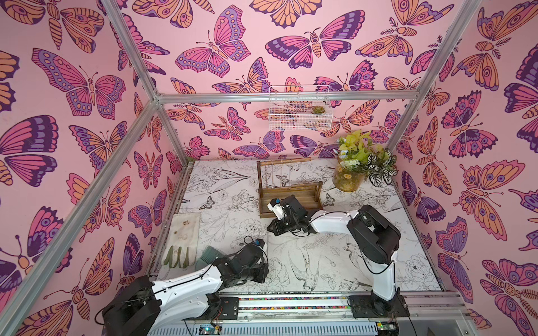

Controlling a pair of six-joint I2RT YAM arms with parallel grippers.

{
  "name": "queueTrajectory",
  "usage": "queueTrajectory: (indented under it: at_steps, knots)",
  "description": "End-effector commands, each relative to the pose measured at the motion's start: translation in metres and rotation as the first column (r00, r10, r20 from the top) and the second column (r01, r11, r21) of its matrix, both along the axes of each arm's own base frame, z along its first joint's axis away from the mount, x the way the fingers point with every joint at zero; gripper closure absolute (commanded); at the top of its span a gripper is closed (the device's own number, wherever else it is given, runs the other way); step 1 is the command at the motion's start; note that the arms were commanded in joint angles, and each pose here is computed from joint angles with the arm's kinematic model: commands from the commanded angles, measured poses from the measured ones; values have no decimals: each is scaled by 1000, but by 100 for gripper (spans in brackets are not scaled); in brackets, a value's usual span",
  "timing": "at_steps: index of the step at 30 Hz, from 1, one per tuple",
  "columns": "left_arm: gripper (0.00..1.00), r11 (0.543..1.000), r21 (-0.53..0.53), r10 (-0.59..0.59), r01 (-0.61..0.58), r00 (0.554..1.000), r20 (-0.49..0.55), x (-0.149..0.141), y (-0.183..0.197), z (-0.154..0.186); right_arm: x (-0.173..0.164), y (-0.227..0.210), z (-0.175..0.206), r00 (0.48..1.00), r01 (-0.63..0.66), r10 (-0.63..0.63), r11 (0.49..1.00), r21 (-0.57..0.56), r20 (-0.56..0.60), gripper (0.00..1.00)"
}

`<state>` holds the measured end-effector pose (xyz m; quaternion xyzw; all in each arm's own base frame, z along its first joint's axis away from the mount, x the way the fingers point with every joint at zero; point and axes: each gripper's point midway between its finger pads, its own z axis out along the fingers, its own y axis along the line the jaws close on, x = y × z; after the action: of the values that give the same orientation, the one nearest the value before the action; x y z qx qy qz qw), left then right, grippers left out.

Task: Take the necklace off the jewelry display stand
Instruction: Place the necklace at the center of the board.

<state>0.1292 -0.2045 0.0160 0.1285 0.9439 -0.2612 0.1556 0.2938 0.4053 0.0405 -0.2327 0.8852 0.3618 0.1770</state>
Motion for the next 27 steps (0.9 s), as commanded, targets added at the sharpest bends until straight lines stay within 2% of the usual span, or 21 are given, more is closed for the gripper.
queueTrajectory:
  at_steps: [1, 11, 16, 22, 27]
  knots:
    - [100, 1000, 22, 12, -12, 1000, -2, 1, 2, -3, -1, 2, -3, 1000, -22, 22, 1000, -8, -6, 100]
    - [100, 1000, 21, 12, -12, 1000, -2, 1, 2, -2, -2, -4, -14, 1000, -18, 17, 999, -39, -22, 100]
    - [100, 1000, 23, 7, -7, 1000, -5, 0, 2, -3, -1, -6, -17, 1000, -13, 11, 999, -52, -29, 96]
    - [100, 1000, 23, 3, -3, 1000, -3, 0, 1, -2, 1, -7, -16, 1000, -8, 7, 998, -54, -24, 87]
    - [100, 1000, 21, 1, -1, 1000, -3, 0, 1, -2, 3, -8, -15, 1000, -1, 0, 999, -52, -26, 75]
